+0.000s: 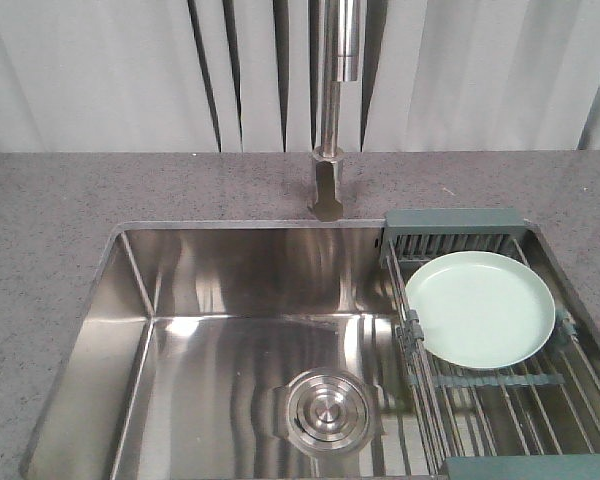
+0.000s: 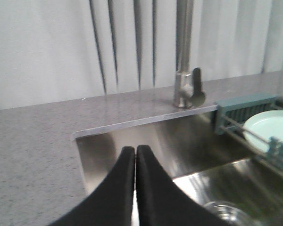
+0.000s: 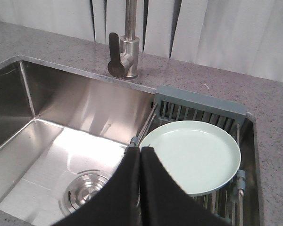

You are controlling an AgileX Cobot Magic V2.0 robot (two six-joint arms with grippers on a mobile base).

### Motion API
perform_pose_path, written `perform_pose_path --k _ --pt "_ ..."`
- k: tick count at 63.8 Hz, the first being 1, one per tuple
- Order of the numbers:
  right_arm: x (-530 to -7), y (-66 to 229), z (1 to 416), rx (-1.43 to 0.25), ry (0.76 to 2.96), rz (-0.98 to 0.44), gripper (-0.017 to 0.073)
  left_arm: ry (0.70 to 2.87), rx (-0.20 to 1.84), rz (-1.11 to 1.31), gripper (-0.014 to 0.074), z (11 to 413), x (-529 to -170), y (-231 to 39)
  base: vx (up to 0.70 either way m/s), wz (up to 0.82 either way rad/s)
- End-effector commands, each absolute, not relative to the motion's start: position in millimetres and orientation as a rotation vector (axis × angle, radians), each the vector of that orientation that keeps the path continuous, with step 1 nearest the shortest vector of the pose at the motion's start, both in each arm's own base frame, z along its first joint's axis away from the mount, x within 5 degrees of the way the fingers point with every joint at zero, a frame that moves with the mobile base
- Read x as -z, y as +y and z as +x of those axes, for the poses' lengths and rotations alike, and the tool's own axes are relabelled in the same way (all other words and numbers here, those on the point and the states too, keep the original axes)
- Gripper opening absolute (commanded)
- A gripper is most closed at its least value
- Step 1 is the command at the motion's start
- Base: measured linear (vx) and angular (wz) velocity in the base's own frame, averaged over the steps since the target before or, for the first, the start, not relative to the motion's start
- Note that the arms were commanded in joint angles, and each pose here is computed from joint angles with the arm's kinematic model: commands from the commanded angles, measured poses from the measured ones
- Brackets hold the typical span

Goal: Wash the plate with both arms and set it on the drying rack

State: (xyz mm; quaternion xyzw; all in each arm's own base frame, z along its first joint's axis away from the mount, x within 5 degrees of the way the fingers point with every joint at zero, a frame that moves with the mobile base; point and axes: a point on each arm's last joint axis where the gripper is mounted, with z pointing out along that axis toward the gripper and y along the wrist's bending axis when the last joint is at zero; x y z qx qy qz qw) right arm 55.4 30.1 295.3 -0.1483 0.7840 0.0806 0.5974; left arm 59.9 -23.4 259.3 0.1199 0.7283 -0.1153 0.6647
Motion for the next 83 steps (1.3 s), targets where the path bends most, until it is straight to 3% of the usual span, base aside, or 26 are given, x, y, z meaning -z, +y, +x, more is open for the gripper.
perform_pose_path --k 1,18,44,83 --pt "-308.1 28.2 57.3 -0.171 1.755 -0.305 -0.0004 1.528 0.150 0.252 -0.0006 66.1 -256.1 -17.7 0.00 0.00" --pt "-308.3 28.5 57.3 -0.177 1.753 -0.302 -0.0004 1.483 0.087 0.179 -0.0006 70.6 -216.4 -12.1 0.00 0.00" --pt "-308.3 28.5 57.3 -0.178 1.754 -0.302 -0.0004 1.488 -0.053 0.059 -0.0006 54.3 -211.4 -0.5 0.00 0.00" --pt "-308.1 28.6 57.2 -0.180 1.755 -0.303 -0.0004 1.543 -0.054 0.052 -0.0006 55.2 -207.3 -0.2 0.00 0.00"
